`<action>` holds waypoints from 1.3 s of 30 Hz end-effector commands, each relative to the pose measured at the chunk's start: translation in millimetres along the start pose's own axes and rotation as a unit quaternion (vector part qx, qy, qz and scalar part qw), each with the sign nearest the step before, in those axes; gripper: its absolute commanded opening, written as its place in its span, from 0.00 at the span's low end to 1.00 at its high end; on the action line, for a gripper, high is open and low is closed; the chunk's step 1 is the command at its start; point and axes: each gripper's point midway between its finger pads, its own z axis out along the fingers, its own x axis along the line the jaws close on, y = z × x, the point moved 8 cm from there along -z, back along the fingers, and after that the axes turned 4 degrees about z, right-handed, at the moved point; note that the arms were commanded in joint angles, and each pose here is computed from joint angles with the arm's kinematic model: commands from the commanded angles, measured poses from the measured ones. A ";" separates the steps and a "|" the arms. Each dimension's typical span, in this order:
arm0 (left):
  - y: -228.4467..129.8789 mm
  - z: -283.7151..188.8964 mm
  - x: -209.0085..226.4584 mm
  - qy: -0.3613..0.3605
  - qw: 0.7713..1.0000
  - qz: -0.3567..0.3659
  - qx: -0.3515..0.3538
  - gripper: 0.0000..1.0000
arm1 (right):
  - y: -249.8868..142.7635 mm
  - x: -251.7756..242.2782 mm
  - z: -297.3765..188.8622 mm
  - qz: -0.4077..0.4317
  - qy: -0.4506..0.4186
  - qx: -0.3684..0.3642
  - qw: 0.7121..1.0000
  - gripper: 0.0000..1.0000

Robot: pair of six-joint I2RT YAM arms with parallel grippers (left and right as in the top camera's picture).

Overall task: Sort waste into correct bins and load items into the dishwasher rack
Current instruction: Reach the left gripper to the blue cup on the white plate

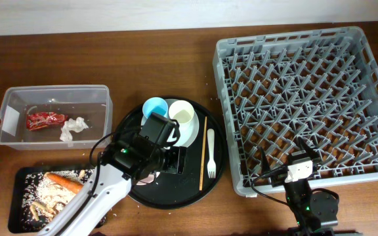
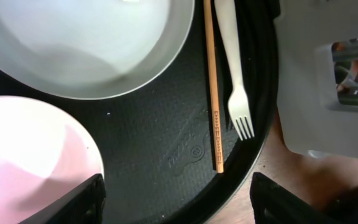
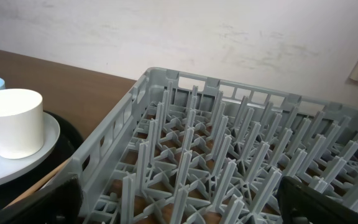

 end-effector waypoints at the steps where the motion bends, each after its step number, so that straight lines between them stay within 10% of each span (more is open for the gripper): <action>1: 8.4 -3.1 -1.3 0.011 1.000 -0.003 -0.018 0.74 | -2.1 -1.1 0.0 0.003 -0.004 0.002 1.000 0.99; 39: 69.2 -23.2 43.5 0.026 0.981 -0.073 -0.176 0.74 | -2.1 -1.0 0.0 0.003 -0.004 0.002 1.000 0.99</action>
